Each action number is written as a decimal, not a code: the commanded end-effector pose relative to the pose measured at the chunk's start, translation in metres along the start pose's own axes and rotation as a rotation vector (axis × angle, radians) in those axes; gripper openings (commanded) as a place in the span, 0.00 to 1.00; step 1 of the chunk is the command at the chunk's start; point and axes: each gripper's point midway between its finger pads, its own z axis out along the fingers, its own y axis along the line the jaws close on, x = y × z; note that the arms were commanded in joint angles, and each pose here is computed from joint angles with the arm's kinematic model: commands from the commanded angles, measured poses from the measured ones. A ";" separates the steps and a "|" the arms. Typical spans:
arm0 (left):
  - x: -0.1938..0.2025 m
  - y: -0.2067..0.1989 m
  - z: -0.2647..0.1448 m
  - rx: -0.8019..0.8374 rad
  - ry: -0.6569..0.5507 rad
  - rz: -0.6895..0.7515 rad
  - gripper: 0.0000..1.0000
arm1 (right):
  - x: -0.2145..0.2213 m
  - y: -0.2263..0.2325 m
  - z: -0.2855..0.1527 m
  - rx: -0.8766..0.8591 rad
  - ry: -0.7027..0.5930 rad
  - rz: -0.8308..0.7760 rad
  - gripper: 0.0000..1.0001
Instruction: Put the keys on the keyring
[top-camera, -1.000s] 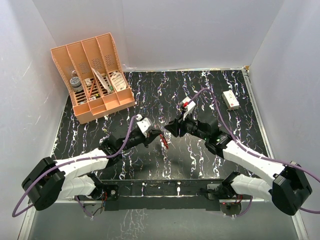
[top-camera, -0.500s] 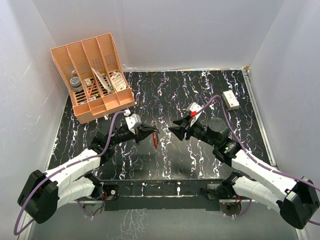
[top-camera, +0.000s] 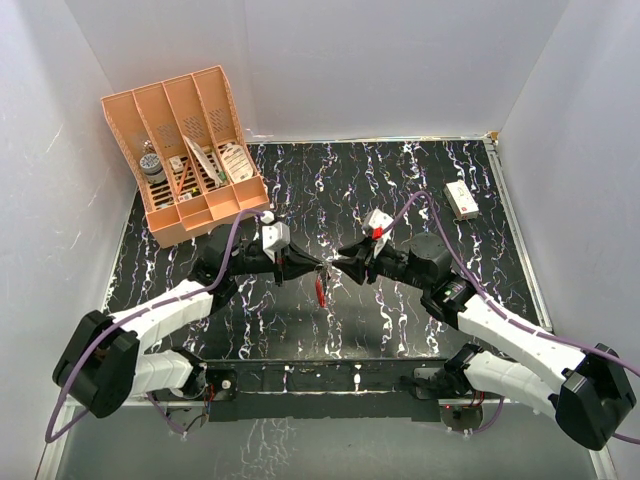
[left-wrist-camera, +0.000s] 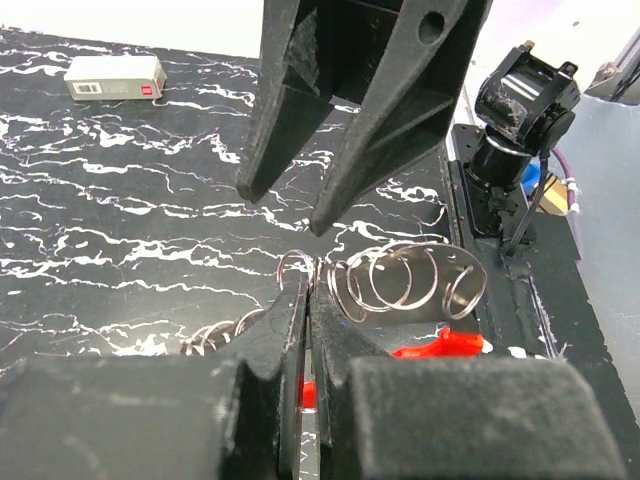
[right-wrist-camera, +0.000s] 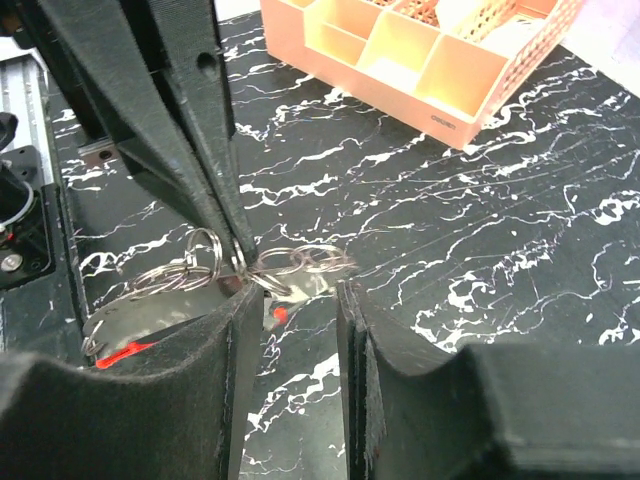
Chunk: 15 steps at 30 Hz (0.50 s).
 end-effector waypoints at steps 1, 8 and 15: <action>-0.038 -0.004 0.002 0.075 -0.085 0.109 0.00 | -0.045 0.009 0.000 -0.066 -0.124 -0.094 0.33; -0.038 -0.001 0.004 0.095 -0.097 0.096 0.00 | -0.044 0.017 -0.001 -0.117 -0.129 -0.113 0.32; -0.039 0.000 0.009 0.132 -0.097 0.076 0.00 | -0.042 0.021 0.003 -0.151 -0.112 -0.114 0.27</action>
